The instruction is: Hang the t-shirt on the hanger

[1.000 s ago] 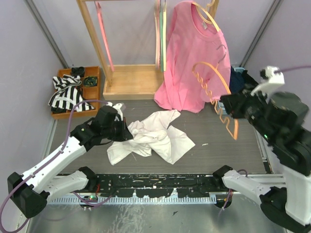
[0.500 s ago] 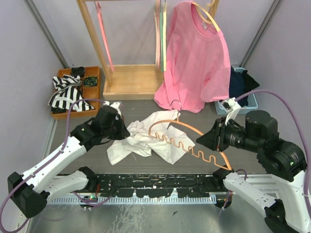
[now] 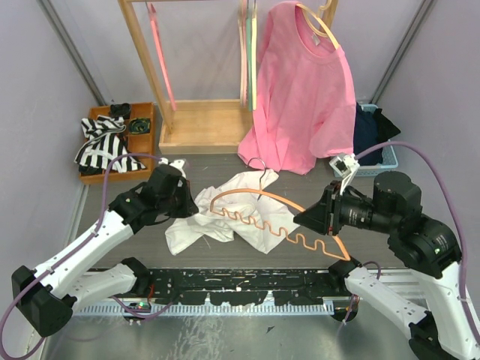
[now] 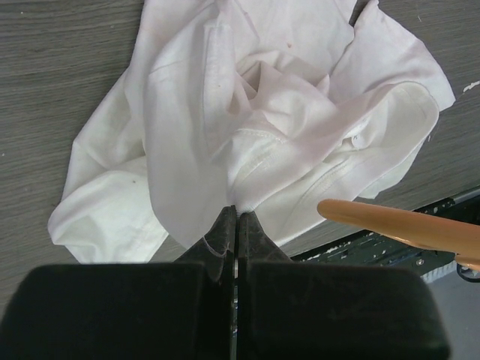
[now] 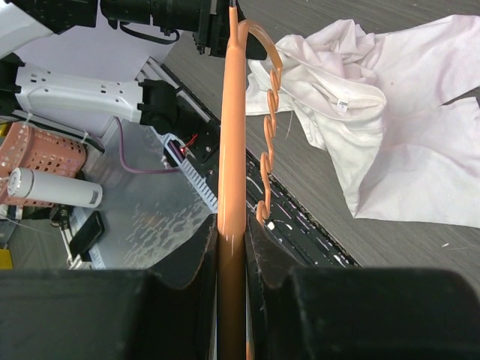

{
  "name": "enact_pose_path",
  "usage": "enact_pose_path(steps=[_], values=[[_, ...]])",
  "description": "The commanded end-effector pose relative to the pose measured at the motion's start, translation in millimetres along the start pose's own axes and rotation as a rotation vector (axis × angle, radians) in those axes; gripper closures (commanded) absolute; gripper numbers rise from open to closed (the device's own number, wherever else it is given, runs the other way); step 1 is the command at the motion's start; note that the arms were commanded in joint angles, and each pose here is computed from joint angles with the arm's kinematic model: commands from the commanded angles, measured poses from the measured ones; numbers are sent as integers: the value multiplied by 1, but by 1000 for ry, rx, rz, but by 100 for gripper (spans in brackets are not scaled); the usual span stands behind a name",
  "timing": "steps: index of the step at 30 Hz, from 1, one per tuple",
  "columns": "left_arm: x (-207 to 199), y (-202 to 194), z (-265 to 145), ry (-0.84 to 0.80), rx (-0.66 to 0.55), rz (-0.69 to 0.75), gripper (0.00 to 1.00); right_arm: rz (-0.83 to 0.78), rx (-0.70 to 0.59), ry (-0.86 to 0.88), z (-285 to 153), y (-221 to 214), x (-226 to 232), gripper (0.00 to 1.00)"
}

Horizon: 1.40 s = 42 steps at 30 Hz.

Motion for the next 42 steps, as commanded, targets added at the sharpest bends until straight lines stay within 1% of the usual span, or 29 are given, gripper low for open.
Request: enact_pose_path(steps=[1, 11, 17, 22, 26, 34, 37, 42], values=[[2, 2, 0, 15, -5, 4, 100, -98, -62, 47, 8, 20, 2, 99], [10, -8, 4, 32, 29, 17, 100, -136, 1, 50, 27, 17, -11, 99], [10, -14, 11, 20, 67, 24, 100, -207, 15, 50, 35, 24, -18, 99], [9, -13, 11, 20, 67, 38, 100, -253, 18, 48, 41, 29, -23, 99], [5, -9, 10, 11, 60, 41, 100, -284, 17, 63, 47, 28, -26, 99], [-18, 8, -1, -62, 26, 48, 100, -318, 0, 102, 65, 27, -32, 99], [-27, 21, -10, -74, -13, 63, 100, -332, -13, 131, 66, 31, -29, 99], [-40, 37, -25, -86, -43, 87, 100, -332, -11, 152, 61, 32, -23, 99]])
Point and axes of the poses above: each gripper's point midway between its finger pads, its own z axis out along the fingers, its own x axis along the line the jaws close on, y = z × x, the point moved 4 cm from there along -z, back along the fingers, and after that the axes turned 13 degrees about -z, right-handed, at the moved point
